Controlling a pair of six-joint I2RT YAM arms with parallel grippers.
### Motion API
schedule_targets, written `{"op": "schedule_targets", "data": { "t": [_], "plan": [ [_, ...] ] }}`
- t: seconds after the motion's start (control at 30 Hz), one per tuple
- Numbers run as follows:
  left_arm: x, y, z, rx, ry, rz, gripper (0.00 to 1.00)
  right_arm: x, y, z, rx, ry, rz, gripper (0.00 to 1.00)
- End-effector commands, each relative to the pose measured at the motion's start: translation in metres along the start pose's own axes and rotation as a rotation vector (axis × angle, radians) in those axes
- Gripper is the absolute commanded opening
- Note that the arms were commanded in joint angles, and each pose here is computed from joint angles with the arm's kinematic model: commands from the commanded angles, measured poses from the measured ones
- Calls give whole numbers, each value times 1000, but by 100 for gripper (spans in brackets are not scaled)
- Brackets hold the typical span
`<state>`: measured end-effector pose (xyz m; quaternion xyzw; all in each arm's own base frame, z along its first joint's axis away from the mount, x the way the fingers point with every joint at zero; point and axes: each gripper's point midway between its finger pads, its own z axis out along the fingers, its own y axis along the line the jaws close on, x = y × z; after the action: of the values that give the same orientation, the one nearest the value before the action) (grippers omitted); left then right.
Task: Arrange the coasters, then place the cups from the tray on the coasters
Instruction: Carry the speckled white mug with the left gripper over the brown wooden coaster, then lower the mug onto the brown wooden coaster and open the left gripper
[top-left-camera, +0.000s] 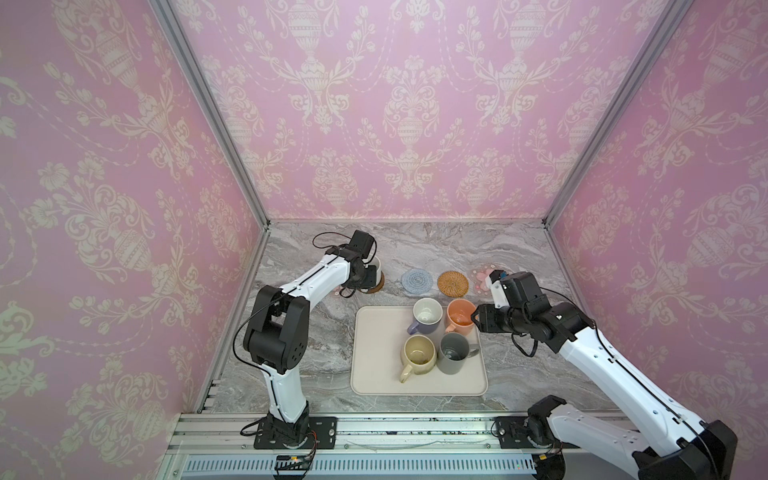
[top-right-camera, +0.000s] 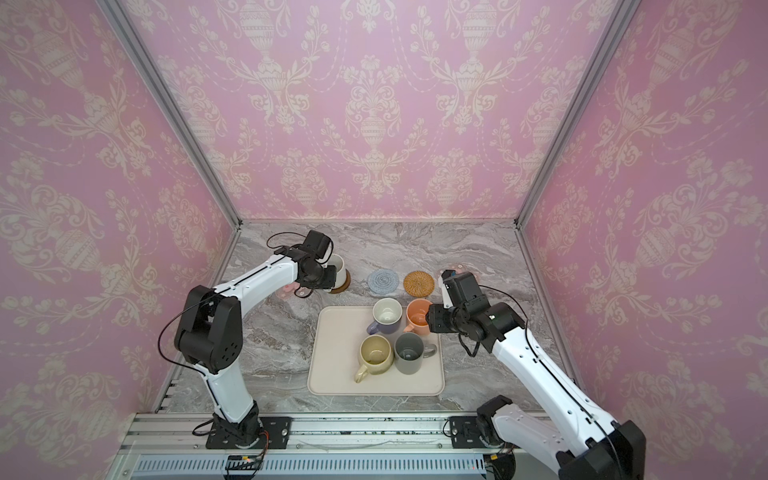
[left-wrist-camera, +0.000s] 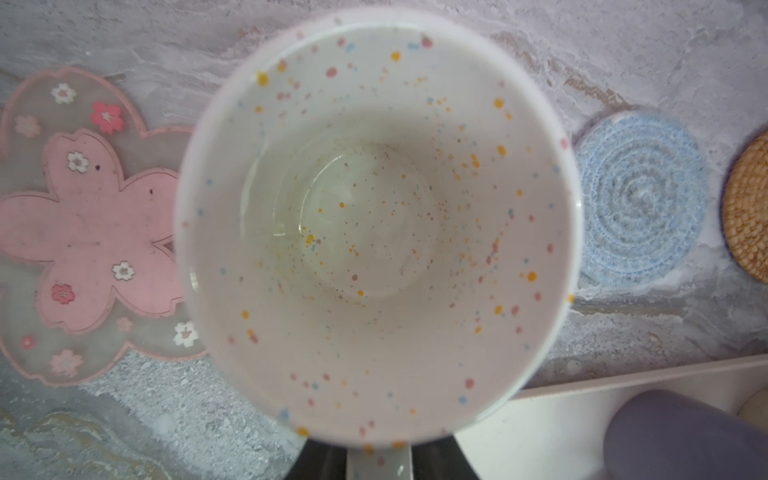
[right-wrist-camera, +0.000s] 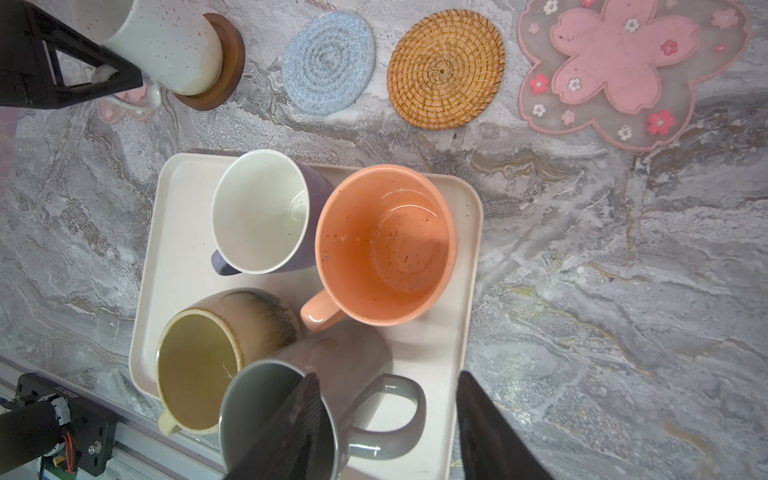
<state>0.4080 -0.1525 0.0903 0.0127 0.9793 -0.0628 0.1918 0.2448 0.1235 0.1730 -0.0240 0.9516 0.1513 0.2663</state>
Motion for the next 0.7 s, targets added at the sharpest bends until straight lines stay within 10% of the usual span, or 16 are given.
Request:
{"op": "schedule_targets", "data": {
  "t": [0.0, 0.67],
  "plan": [
    [-1, 5, -11, -18, -3, 27, 32, 1, 5, -4, -27, -6, 17, 55],
    [6, 10, -53, -13, -49, 23, 49, 14, 2, 3, -25, 37, 60, 54]
  ]
}}
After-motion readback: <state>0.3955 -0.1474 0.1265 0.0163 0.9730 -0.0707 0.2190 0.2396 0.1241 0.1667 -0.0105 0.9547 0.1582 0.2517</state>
